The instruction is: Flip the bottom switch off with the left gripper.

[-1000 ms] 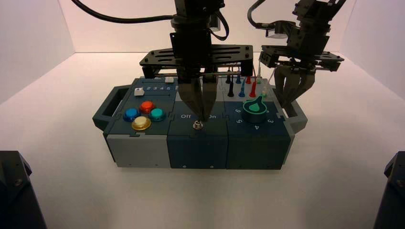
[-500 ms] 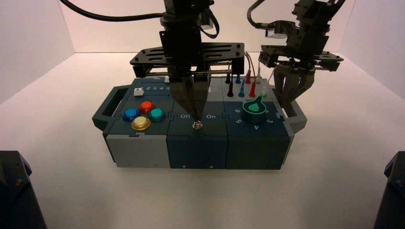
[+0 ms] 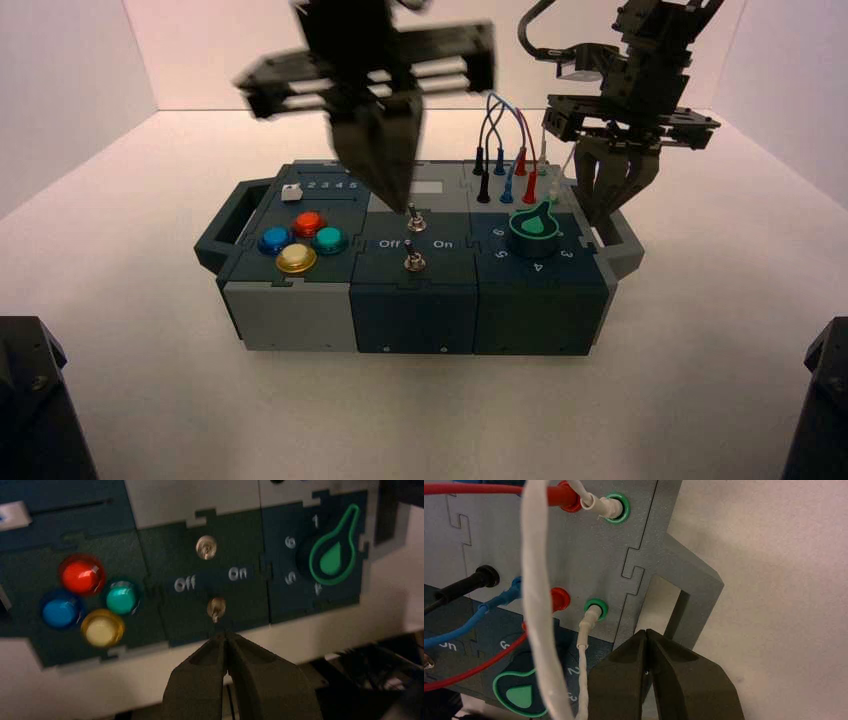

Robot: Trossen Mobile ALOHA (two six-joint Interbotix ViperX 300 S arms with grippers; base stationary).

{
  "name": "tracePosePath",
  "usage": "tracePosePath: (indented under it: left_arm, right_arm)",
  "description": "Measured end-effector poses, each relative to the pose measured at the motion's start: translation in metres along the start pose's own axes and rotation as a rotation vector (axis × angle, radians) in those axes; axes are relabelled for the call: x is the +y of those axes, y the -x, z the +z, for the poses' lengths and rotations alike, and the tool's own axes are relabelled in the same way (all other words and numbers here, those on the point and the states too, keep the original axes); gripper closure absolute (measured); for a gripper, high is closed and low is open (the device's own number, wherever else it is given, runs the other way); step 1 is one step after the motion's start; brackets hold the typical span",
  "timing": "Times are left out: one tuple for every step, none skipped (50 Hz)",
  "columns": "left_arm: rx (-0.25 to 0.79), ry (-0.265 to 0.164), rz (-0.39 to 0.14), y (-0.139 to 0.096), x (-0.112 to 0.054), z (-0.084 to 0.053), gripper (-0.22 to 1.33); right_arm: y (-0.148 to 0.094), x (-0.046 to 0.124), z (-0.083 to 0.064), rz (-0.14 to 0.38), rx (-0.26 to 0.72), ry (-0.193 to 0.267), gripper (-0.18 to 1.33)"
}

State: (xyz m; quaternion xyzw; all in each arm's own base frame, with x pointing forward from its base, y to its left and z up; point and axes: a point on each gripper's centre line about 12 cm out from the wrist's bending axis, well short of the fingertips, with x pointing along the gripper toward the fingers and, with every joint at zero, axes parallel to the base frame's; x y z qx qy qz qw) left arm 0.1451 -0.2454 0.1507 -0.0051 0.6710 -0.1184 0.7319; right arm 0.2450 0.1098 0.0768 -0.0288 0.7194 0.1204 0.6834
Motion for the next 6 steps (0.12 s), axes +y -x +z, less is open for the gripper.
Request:
tracePosePath:
  left_arm:
    - [0.001,0.002,0.001,-0.0002,0.0007,-0.0006,1.28]
    - [-0.006,0.001,-0.002,0.0028,0.0023,-0.0015,1.27]
    - [-0.01,0.002,-0.003,0.0043,0.0034,-0.0017,1.27]
    - [-0.012,0.004,-0.004,0.005,0.0048,-0.0021,1.27]
    - [-0.013,0.006,-0.001,0.0052,0.0062,-0.0021,1.28]
    - [-0.013,0.005,0.001,0.0055,0.0079,-0.0026,1.27]
  right_arm:
    - [-0.0004,-0.0001,-0.0001,0.0,0.002,0.0,1.31]
    - [-0.0005,0.0,0.0002,0.0,0.003,0.0,1.31]
    - [-0.0005,0.0,0.0,0.0,0.005,0.0,1.31]
    - [-0.0009,-0.0005,0.0001,0.0,0.006,-0.002,1.31]
    - [-0.001,-0.0004,0.0003,0.0,0.007,-0.002,1.31]
    - [-0.001,-0.0004,0.0003,0.0,0.007,-0.002,1.31]
